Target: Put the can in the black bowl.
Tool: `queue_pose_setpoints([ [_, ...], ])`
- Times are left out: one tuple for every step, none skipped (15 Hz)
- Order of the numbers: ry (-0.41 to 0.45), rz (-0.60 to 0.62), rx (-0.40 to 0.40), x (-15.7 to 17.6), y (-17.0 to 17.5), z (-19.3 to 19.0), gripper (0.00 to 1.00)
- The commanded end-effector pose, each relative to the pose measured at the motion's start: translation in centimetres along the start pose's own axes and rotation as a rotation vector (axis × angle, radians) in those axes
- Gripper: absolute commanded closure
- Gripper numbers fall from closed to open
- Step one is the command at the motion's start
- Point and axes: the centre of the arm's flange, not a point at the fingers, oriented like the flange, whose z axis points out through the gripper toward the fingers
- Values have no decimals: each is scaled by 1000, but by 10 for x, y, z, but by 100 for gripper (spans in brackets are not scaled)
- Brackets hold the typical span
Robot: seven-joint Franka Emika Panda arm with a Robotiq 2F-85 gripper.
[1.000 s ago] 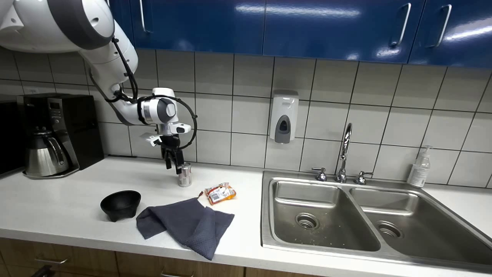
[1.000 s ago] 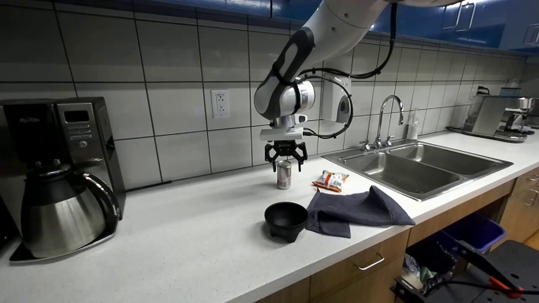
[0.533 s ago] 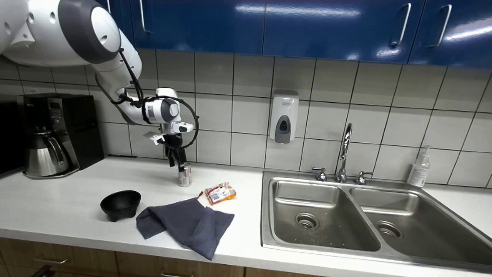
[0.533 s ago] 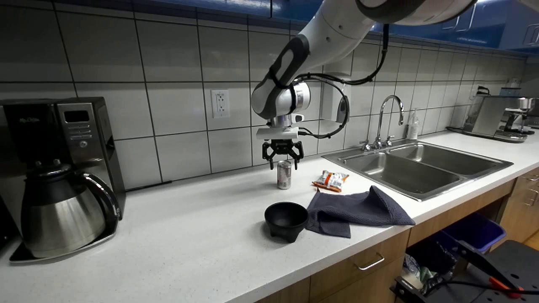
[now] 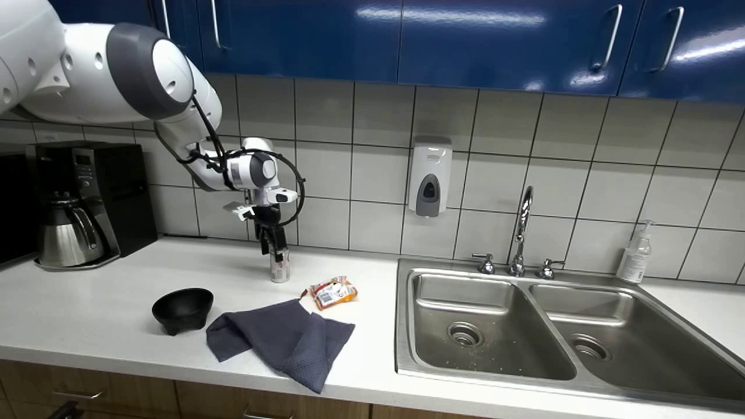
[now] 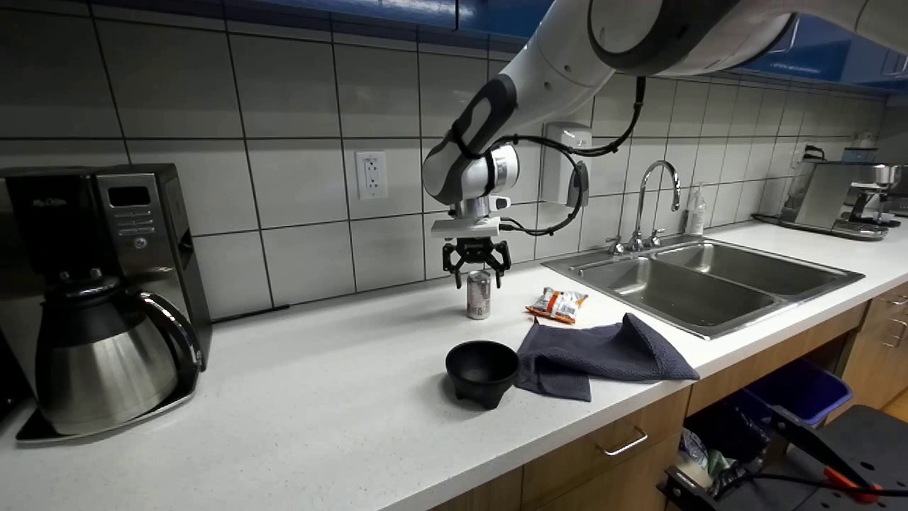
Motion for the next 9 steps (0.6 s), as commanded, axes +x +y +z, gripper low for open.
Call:
queue_pose_setpoints([
  [-22,38,-8,20,-12,-1,0],
  [-23,41,-9,22,-12,-1,0],
  [-24,43,-10,23,-13,-1,0],
  [-23,45,-10,25,-14,-1,0],
  [-23,48,-11,27,-14,0,0],
  [-24,50,-13,28,-15,0,0],
  [-26,51,-14,30,-15,0,0],
  [-27,52,-16,30,-15,1,0],
  [-28,54,-18,31,-16,2,0],
])
